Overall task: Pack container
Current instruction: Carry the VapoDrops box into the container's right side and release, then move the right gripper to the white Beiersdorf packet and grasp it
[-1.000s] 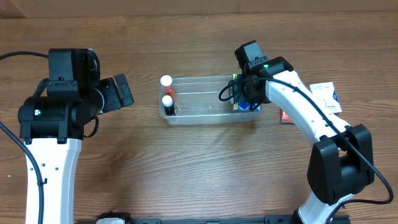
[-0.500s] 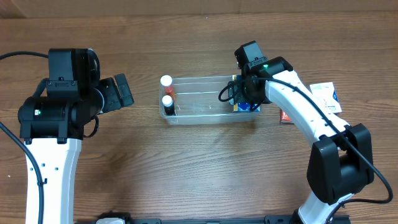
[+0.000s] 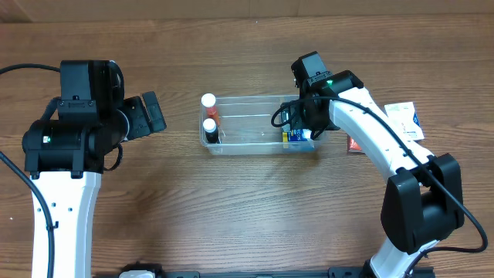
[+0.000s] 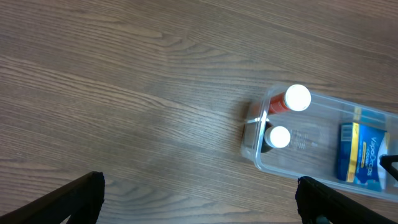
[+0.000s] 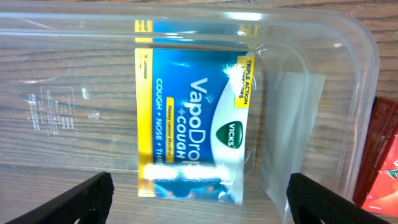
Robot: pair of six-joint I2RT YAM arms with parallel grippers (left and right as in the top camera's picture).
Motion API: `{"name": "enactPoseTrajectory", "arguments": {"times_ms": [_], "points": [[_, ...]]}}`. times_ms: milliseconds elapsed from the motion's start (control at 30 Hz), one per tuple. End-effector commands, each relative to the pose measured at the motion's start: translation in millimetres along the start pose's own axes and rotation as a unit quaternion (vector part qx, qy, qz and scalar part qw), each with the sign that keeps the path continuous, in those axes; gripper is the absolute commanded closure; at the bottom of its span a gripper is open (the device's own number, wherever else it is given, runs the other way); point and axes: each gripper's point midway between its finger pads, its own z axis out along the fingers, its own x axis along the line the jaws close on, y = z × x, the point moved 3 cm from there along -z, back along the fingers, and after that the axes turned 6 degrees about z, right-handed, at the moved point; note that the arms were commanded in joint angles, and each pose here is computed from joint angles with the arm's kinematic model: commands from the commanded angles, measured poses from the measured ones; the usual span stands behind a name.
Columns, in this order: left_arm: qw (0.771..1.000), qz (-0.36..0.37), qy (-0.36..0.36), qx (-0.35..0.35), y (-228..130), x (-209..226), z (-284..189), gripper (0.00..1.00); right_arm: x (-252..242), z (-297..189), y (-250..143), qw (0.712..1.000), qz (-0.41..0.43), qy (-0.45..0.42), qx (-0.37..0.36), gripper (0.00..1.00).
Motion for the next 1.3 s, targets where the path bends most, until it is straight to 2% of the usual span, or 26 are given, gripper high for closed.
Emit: {"name": "enactPoseTrajectory", "arguments": {"times_ms": [0, 333, 533, 633, 733, 833, 967, 1100, 1267], "points": [[1.0, 0.008, -0.001, 0.008, -2.9, 0.6, 3.6, 0.0, -3.2, 2.4, 0.7, 1.0, 0.001, -0.007, 0.001, 0.07], [1.0, 0.008, -0.001, 0.008, -2.9, 0.6, 3.6, 0.0, 0.4, -5.9, 15.2, 1.0, 0.002, -0.003, -0.029, 0.05], [1.0, 0.01, -0.001, 0.009, -3.2, 0.6, 3.6, 0.0, -9.8, -106.8, 71.1, 0.985, 0.027, -0.024, -0.169, 0.0], [1.0, 0.01, -0.001, 0.008, -3.1, 0.6, 3.6, 0.0, -40.3, -165.5, 93.8, 0.968, 0.067, -0.038, -0.238, 0.0], [1.0, 0.01, -0.001, 0.008, -3.1, 0.7, 3.6, 0.0, -91.4, -199.3, 106.9, 0.958, 0.094, -0.055, -0.267, 0.0], [1.0, 0.01, -0.001, 0.008, -3.0, 0.7, 3.6, 0.0, -143.1, -195.7, 103.8, 0.962, 0.118, -0.059, -0.238, 0.0], [1.0, 0.01, -0.002, 0.006, -1.9, 0.4, 3.6, 0.0, -203.1, -158.4, 84.3, 0.978, 0.129, -0.054, -0.151, 0.0], [1.0, 0.01, -0.002, 0.003, -0.7, 0.1, 3.6, 0.0, -244.8, -113.8, 61.5, 0.989, 0.105, -0.067, -0.081, 0.0], [1.0, 0.01, -0.002, 0.003, -0.7, 0.1, 3.6, 0.0, -269.7, -74.2, 47.3, 0.992, 0.078, -0.076, -0.06, 0.0]]}}
